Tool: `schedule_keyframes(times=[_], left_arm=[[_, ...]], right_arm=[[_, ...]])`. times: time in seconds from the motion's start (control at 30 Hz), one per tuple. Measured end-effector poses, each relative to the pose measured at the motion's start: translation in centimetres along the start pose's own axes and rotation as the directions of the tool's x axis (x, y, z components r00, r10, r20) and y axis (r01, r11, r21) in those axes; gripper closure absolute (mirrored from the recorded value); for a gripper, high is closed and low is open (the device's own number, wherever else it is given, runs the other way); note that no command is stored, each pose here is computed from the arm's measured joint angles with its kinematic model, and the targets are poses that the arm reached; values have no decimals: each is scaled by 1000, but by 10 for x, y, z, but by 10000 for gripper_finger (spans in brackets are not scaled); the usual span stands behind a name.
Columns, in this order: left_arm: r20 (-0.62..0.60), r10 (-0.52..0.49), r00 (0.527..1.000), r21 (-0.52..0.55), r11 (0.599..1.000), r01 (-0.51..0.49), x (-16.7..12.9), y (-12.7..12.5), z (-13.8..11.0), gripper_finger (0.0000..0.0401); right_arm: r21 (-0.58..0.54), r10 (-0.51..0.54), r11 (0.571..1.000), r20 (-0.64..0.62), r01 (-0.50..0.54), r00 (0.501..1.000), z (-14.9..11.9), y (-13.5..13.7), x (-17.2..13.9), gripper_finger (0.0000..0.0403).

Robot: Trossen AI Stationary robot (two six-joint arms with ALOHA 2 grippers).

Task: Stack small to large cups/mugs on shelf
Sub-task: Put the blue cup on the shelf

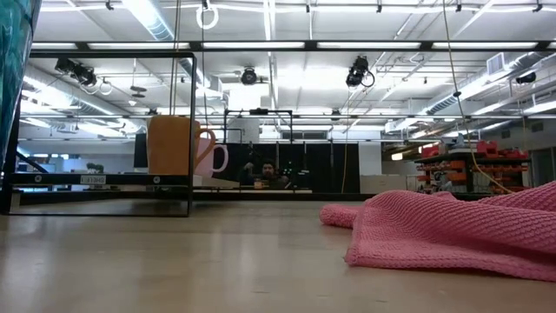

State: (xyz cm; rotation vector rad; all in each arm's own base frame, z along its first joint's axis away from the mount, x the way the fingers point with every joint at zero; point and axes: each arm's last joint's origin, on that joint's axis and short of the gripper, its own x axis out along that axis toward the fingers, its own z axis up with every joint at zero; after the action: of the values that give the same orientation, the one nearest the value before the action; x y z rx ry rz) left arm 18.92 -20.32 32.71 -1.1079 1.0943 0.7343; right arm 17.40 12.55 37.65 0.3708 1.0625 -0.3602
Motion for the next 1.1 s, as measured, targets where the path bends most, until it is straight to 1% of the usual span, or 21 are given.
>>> schedule_keyframes(times=[0.33, 0.5, 0.73, 0.9, 1.1], left_arm=[[17, 23, 1000, -16, 1000, -22, 10, -6, 2, 336], [24, 31, 999, -15, 999, -30, 14, -6, 4, 324], [10, 25, 1000, -20, 999, -25, 29, -4, 2, 317], [3, 24, 1000, -19, 1000, -24, 29, -4, 2, 318], [-22, 69, 997, 3, 998, -69, 37, -6, -1, 313]], right_arm=[[-1, -2, 1000, -1, 2, 1000, 0, 1, 1, 353], [0, -2, 1000, -1, 2, 1000, 0, 1, 1, 350], [0, -1, 1000, -1, 1, 1000, 0, 1, 1, 350], [0, -1, 1000, 0, 1, 1000, 0, 1, 1, 350], [0, -1, 1000, -1, 1, 1000, 0, 1, 1, 350]])
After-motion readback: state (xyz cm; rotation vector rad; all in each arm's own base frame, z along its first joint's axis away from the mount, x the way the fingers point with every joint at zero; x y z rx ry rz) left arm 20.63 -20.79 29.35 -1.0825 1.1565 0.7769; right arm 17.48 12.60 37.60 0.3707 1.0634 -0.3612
